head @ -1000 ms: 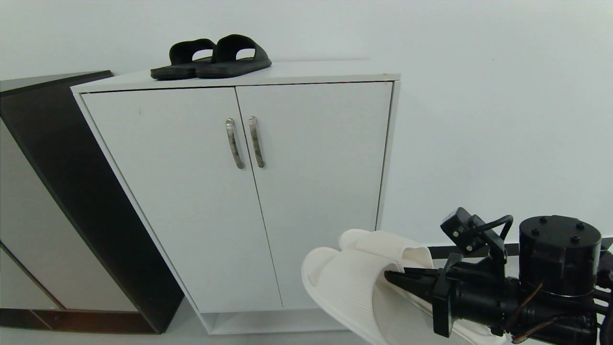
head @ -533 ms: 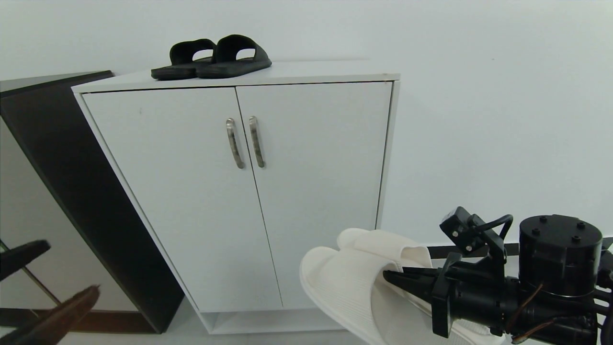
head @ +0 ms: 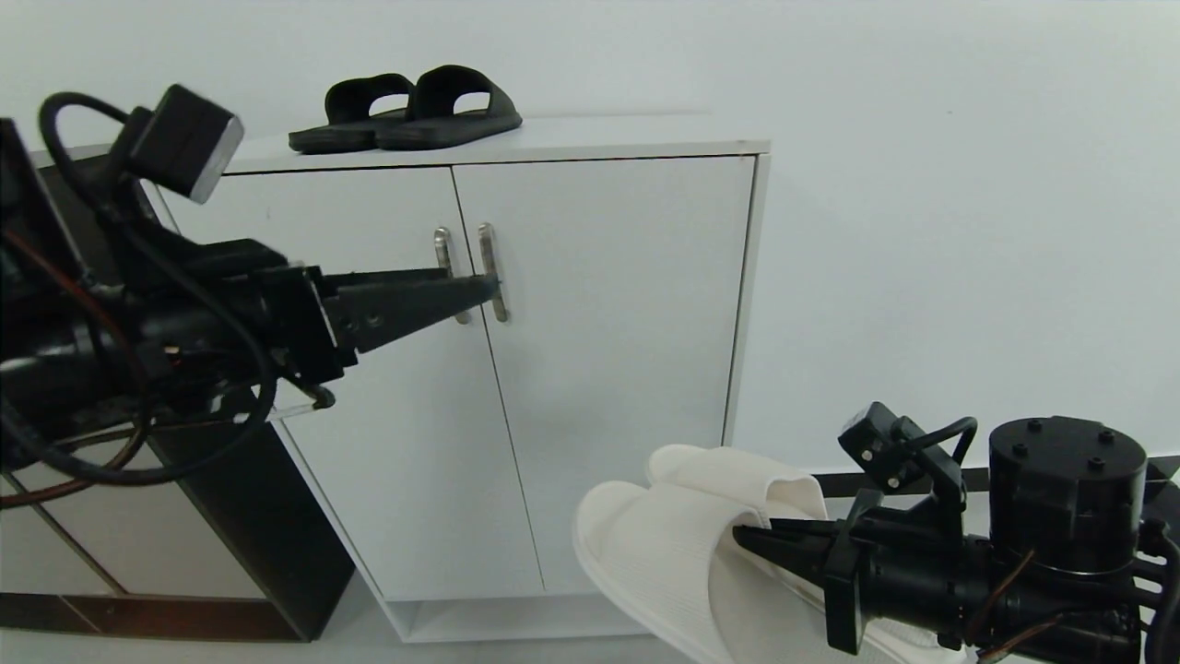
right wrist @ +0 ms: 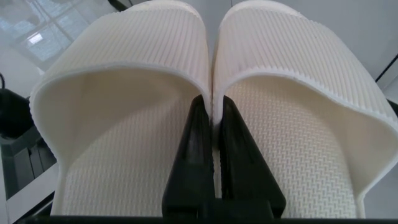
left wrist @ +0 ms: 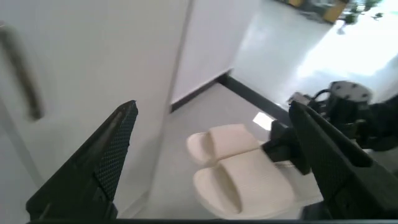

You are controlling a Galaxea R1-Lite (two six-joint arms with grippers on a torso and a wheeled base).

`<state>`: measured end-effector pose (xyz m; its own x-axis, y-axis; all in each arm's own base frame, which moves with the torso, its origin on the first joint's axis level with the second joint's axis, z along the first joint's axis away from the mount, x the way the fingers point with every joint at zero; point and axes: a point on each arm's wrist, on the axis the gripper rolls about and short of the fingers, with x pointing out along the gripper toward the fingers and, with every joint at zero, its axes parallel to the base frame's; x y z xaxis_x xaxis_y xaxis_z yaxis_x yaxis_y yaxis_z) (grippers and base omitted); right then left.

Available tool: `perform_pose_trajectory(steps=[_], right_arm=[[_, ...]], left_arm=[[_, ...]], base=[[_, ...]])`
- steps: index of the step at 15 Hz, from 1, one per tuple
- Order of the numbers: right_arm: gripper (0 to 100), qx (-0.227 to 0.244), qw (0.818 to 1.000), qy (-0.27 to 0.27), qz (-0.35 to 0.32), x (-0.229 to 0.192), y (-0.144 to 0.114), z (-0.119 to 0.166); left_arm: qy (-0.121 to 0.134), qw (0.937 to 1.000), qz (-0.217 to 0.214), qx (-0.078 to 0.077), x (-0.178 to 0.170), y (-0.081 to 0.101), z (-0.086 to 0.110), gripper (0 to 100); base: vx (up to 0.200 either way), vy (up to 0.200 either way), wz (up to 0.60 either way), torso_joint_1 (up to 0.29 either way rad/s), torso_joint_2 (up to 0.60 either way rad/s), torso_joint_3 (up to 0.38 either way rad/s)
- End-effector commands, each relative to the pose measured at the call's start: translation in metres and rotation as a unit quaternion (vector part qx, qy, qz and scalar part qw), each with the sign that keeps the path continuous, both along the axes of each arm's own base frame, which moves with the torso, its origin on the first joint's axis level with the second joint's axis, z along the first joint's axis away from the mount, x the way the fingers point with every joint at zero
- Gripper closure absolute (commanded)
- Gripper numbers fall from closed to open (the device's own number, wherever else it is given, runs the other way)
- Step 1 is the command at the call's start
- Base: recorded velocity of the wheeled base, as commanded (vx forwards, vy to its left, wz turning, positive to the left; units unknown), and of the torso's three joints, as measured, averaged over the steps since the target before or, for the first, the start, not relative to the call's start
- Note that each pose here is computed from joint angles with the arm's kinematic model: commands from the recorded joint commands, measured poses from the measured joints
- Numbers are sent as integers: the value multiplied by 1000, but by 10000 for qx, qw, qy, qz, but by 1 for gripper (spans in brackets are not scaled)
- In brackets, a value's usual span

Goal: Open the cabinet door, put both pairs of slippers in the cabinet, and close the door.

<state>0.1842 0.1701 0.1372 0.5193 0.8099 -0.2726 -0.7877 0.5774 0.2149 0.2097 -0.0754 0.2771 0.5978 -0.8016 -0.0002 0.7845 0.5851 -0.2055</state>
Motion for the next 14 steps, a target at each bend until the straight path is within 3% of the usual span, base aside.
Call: perform_pose_trajectory(steps=[1, 3, 6, 9, 14], right_arm=[[100, -16, 10000, 18, 6, 0, 0, -1], [100, -26, 10000, 30, 6, 2, 2, -2], [100, -16, 10000, 18, 6, 1, 2, -2], [100, -16, 10000, 18, 6, 1, 2, -2], [100, -26, 10000, 30, 21, 1, 2, -2]], left_arm=[[333, 9984, -440, -89, 33, -13, 3, 0], [587, 9945, -847, -160, 36, -14, 8, 0], [722, 9889, -1279, -223, 39, -3, 10, 0], [770, 9937, -781, -247, 36, -1, 7, 0], [835, 9955, -411, -201, 42, 3, 0, 0]], base=[[0, 0, 0, 0, 0, 0], [0, 0, 0, 0, 0, 0], [0, 0, 0, 0, 0, 0], [0, 0, 0, 0, 0, 0], [0, 0, 0, 0, 0, 0]])
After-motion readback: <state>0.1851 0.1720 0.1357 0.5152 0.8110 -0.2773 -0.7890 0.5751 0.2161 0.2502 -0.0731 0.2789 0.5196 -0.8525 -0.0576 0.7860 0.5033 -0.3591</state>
